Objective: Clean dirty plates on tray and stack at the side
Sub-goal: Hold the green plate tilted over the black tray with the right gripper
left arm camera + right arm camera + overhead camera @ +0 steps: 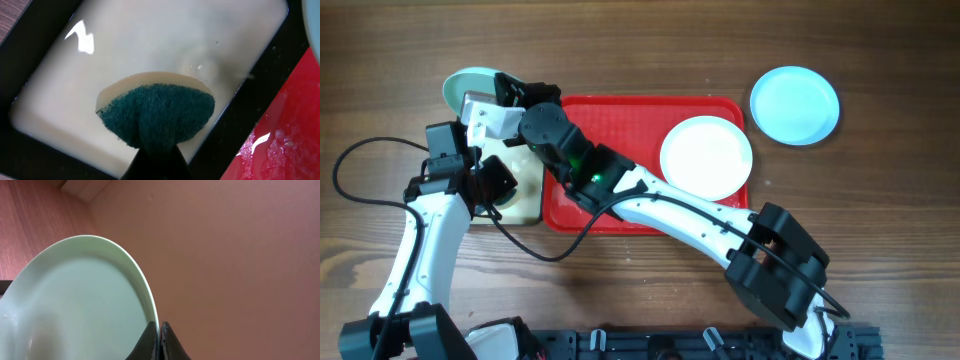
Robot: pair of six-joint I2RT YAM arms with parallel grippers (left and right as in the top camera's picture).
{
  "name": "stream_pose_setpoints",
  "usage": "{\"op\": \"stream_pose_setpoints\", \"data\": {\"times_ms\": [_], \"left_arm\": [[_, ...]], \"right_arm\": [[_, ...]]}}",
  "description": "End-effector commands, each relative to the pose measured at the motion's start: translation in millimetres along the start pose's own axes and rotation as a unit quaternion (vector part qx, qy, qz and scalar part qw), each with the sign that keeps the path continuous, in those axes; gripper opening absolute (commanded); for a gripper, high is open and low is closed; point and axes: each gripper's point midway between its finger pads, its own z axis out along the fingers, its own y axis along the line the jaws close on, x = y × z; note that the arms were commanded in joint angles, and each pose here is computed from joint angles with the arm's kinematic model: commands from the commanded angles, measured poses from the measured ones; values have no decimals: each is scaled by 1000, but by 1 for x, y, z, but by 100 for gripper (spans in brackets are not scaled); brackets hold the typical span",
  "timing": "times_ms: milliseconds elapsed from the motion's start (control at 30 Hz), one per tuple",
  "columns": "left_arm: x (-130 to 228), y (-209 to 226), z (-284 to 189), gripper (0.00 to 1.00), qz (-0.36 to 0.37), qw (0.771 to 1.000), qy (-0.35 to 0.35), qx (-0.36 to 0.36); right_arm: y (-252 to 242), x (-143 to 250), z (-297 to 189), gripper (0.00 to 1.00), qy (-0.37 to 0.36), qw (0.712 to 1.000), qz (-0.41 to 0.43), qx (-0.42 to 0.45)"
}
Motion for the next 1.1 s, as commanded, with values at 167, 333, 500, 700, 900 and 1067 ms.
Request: {"op": "stream_pose_setpoints", "data": {"times_ms": [167, 333, 500, 700, 900, 1067], "left_arm": [[-2, 1, -3, 4, -3, 1000, -10, -4], [-2, 1, -3, 4, -3, 1000, -11, -4], [-2, 1, -3, 4, -3, 1000, -10, -4], [-2, 1, -3, 4, -3, 1000, -11, -4], [-2, 1, -3, 4, -3, 1000, -11, -4], [-2, 1, -3, 4, -3, 1000, -10, -4]], "right_arm": [[-8, -13, -1, 4, -16, 1000, -2, 13], [-6, -12, -1, 4, -14, 1000, 11, 10], [-14, -9, -1, 4, -8, 999, 18, 27], [-15, -7, -1, 4, -1, 999, 20, 31], [-7, 0, -1, 4, 13, 997, 69, 15], [-2, 4, -1, 4, 19, 992, 124, 7]]}}
